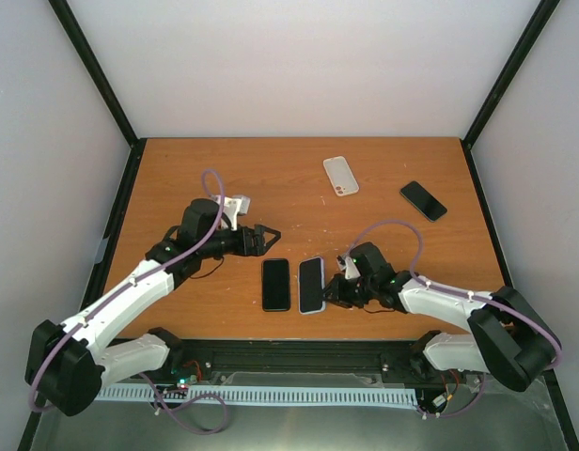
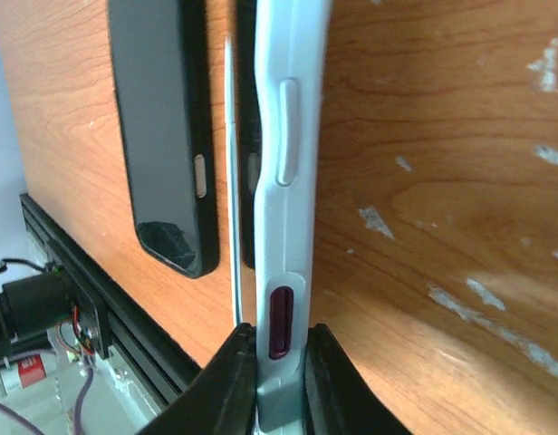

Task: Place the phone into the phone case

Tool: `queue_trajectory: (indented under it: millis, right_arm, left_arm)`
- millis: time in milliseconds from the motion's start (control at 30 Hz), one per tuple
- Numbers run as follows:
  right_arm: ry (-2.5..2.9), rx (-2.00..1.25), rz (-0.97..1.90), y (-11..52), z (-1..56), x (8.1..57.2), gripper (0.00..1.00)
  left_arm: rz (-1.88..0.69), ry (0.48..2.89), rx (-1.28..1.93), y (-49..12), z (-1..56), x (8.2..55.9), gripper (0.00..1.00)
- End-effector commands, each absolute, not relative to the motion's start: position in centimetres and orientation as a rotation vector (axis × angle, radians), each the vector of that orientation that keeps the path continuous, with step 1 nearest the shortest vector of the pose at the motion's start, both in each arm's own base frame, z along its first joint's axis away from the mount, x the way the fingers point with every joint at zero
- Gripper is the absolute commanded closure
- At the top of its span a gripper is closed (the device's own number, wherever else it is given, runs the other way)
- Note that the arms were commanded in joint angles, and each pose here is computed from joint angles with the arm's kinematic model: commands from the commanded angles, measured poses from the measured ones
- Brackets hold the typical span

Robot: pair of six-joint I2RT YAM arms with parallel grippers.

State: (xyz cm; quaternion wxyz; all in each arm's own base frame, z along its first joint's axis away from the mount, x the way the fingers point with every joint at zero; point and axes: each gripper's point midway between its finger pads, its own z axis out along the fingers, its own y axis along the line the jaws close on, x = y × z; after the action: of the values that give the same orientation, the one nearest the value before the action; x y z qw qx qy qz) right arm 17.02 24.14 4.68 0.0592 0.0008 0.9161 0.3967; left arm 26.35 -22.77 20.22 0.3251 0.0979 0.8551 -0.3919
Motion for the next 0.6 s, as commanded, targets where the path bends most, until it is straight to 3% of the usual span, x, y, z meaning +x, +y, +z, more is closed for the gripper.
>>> queue_trajectory:
  millis: [0,200,300,433,567]
  right_arm:
    - [2.77,0.055,1.063,23.2,3.9,18.5,0.79]
    - [2.763,0.092,0.847,21.4,4.5,20.2,0.52]
    - [2.741,0.113,0.746,20.3,5.5,21.7,0.44]
    - [2.701,0.136,0.679,19.2,6.9,24.3,0.42]
    - [2.669,0.139,0.591,18.4,7.6,27.4,0.58]
  left_arm:
    - [-0.969,2.18,0.281,-22.1,22.4,26.9,0.0]
    - [-0.897,2.173,0.286,-21.3,23.3,27.1,0.01]
    - [-0.871,2.165,0.301,-21.0,24.1,27.0,0.01]
    - [-0.827,2.145,0.314,-20.4,24.8,26.9,0.0]
    - [-0.783,2.133,0.32,-19.8,25.2,26.9,0.01]
